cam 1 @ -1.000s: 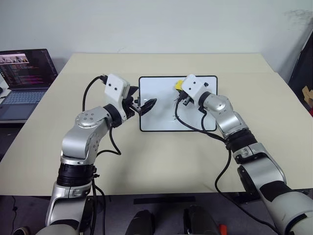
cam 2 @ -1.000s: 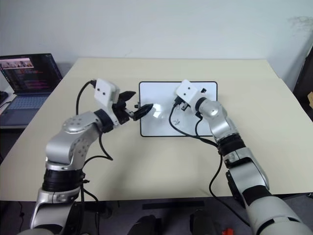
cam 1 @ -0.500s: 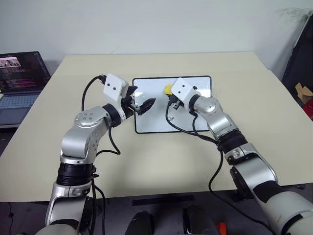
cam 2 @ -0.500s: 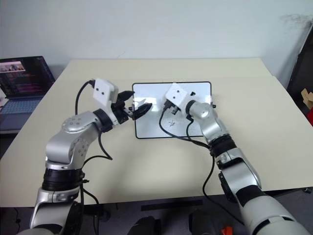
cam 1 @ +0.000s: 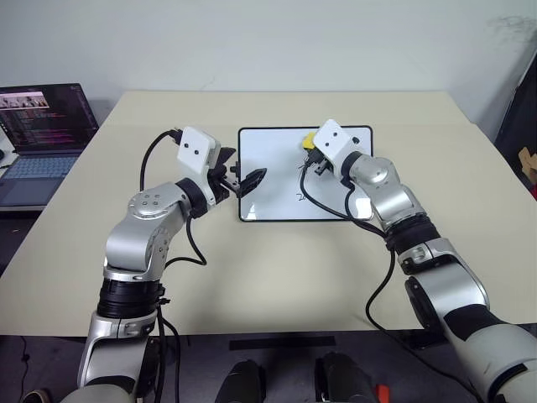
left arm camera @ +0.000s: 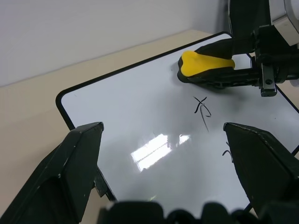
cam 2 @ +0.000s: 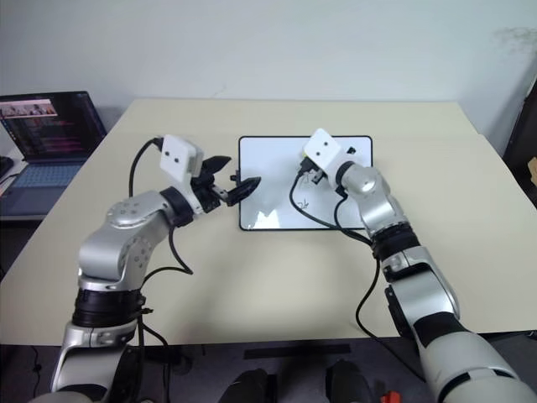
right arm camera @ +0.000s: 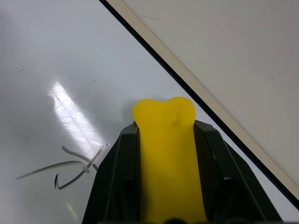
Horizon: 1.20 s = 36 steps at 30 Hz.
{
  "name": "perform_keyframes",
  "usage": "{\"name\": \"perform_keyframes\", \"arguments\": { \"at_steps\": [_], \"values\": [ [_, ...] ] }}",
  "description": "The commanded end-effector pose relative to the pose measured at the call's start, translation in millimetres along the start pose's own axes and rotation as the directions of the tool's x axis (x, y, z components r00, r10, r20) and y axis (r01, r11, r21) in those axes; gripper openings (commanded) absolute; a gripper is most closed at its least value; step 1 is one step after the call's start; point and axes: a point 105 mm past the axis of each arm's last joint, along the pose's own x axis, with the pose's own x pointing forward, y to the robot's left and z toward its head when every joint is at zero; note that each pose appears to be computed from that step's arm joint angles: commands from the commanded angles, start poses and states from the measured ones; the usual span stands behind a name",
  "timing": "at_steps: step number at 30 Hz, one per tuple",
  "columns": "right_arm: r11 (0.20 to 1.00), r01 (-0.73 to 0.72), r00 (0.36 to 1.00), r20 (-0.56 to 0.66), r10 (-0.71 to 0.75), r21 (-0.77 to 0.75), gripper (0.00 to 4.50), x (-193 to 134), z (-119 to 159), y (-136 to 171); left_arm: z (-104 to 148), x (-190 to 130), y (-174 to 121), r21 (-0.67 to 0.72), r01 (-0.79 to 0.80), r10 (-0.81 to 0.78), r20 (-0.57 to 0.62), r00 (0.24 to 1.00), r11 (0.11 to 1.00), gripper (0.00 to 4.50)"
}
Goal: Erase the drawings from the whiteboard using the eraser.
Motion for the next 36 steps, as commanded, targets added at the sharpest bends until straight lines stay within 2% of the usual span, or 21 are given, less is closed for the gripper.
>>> {"name": "perform_keyframes", "arguments": {
  "at_steps": [1, 4, 6, 10, 13, 17, 20, 27, 28, 32, 36],
  "values": [
    [0.998, -0.06, 0.997, 0.042, 0.06, 0.015, 1.19, 8, 15, 22, 15, 2, -3, 0.035, 0.013, -0.015, 0.053, 0.998, 0.999, 4.5],
    [0.993, -0.115, 0.989, 0.095, 0.113, 0.013, 1.19, 12, 33, 43, 14, 2, -4, 0.034, 0.016, -0.017, 0.052, 0.999, 0.999, 4.5],
    [0.993, -0.12, 0.987, 0.113, 0.118, 0.015, 1.19, 12, 38, 46, 13, 1, -4, 0.034, 0.012, -0.013, 0.049, 0.999, 0.999, 4.5],
    [0.996, -0.082, 0.984, 0.16, 0.074, 0.043, 1.19, 0, 47, 26, 8, -2, 1, 0.029, -0.011, 0.01, 0.035, 0.999, 1.0, 4.5],
    [0.994, -0.072, 0.977, 0.208, 0.053, 0.087, 1.19, -21, 53, 7, 6, -5, 3, 0.023, -0.019, 0.018, 0.029, 0.999, 1.0, 4.5],
    [0.974, -0.141, 0.956, 0.279, 0.088, 0.178, 1.18, -52, 58, 5, 1, -10, 5, 0.009, -0.019, 0.019, 0.014, 1.0, 1.0, 4.5],
    [0.971, -0.183, 0.956, 0.26, 0.138, 0.157, 1.18, -84, 42, 12, -10, -17, 9, 0.012, -0.028, 0.029, -0.03, 0.999, 1.0, 4.5],
    [0.962, -0.245, 0.959, 0.179, 0.221, 0.124, 1.18, -131, 8, 42, -26, -27, 3, -0.001, 0.01, -0.01, -0.096, 0.995, 1.0, 4.5],
    [0.961, -0.246, 0.959, 0.174, 0.223, 0.127, 1.18, -134, 5, 45, -28, -27, 2, -0.001, 0.016, -0.016, -0.103, 0.995, 1.0, 4.5],
    [0.973, -0.23, 0.963, 0.139, 0.232, -0.027, 1.18, -130, -3, 60, -29, -27, -2, 0.007, 0.054, -0.053, -0.12, 0.991, 0.999, 4.5],
    [0.994, -0.102, 0.977, 0.186, 0.109, -0.048, 1.18, -103, 9, 46, -24, -23, -2, 0.017, 0.072, -0.069, -0.117, 0.991, 0.997, 4.5]
  ]
}}
